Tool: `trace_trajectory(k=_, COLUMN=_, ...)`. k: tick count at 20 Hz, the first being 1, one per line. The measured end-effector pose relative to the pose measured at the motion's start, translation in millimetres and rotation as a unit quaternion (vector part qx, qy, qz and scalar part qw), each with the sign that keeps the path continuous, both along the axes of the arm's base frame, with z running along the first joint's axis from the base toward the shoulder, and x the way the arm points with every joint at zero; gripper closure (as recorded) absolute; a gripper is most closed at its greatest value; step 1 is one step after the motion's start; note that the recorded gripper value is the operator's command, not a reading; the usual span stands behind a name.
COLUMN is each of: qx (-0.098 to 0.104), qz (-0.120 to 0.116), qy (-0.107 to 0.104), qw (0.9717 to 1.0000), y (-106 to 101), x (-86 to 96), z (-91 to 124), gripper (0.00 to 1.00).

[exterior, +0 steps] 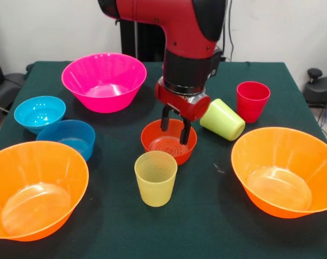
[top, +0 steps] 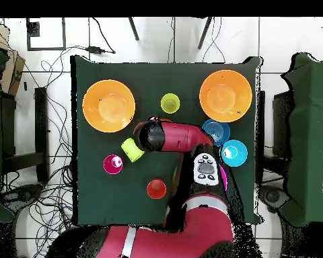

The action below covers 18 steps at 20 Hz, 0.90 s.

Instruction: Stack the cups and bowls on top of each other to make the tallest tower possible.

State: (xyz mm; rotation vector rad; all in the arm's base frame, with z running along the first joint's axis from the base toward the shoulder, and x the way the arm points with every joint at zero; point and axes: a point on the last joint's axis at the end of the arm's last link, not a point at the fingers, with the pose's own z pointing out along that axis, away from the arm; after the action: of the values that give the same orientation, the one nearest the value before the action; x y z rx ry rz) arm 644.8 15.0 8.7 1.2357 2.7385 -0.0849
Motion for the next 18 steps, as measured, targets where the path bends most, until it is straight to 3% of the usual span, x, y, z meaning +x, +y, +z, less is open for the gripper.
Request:
trace_trajectory(k=7, qx=-0.002, qz=-0.001, qy=-0.012, qw=0.9999, y=-1.3, x=15.9, z=40.0, gripper=0.00)
trace_trajectory(k=13, qx=-0.004, qz=-0.005, qy=-0.011, qw=0.9999, y=-7.2, x=32.5, z=57.4, gripper=0.00)
trace_trajectory(k=18, qx=-0.010, qz=-0.004, qy=-0.039, qw=0.9992, y=-13.1, x=65.5, z=67.7, gripper=0.00)
